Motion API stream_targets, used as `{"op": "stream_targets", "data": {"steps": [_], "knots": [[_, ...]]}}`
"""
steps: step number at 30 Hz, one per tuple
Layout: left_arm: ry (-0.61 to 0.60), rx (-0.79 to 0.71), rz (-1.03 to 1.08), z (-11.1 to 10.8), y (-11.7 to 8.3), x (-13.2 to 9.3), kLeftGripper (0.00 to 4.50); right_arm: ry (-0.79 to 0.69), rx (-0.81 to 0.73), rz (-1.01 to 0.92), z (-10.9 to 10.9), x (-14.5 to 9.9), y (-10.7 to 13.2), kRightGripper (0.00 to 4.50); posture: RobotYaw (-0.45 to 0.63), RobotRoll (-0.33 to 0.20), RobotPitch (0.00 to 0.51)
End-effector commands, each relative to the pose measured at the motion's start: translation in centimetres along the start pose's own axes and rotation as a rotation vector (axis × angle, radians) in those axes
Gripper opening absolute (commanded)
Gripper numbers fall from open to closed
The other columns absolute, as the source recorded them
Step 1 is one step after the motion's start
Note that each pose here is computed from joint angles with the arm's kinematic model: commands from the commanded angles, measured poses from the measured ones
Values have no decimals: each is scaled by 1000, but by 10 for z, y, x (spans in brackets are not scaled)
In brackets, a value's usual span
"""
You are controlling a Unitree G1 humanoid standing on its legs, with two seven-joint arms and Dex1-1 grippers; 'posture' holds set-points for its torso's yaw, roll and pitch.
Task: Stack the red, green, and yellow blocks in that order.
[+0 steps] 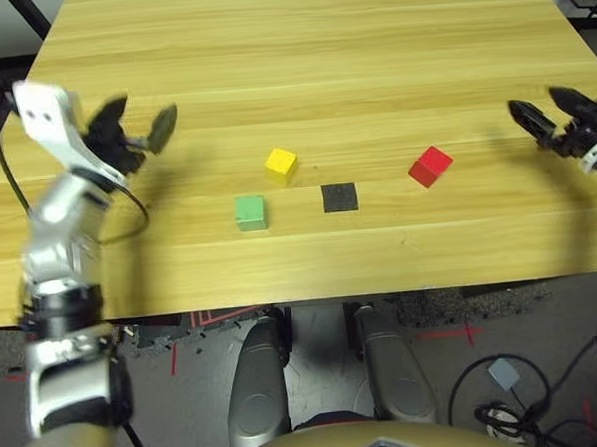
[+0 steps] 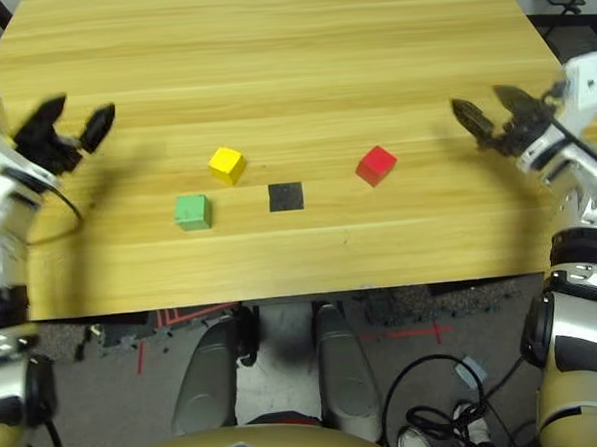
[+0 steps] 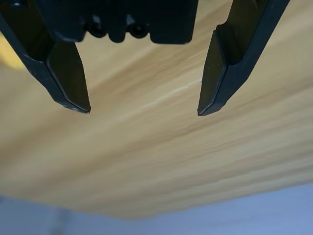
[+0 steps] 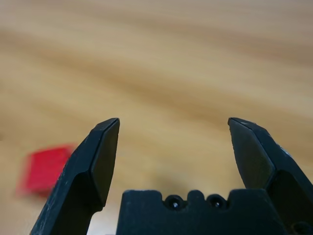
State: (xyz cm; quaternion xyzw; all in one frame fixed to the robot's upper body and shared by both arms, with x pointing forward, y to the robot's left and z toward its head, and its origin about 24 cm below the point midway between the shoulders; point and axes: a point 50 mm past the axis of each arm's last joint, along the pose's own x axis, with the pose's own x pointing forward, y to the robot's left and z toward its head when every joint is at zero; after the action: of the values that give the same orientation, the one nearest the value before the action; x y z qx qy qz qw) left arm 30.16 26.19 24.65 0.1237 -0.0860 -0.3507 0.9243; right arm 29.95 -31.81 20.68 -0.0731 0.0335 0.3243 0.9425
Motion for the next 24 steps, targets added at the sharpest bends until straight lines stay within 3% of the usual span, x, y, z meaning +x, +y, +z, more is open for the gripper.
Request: {"op": "stream_targets", "data": {"steps": [1,7,12,24], "knots": [[102,-51,-210,-2,-13,3,4465,70,-29,196,12,3,19,4500,55,-63,239],[270,-6,-456,0,-29,9,4465,177,-150,348,29,14,23,4500,55,-77,220],[386,33,-593,-8,-43,8,4465,302,-249,485,28,29,31,4500,70,-79,210],[378,25,-656,-13,-62,13,4465,350,-269,372,23,67,35,4500,128,-86,229]]}}
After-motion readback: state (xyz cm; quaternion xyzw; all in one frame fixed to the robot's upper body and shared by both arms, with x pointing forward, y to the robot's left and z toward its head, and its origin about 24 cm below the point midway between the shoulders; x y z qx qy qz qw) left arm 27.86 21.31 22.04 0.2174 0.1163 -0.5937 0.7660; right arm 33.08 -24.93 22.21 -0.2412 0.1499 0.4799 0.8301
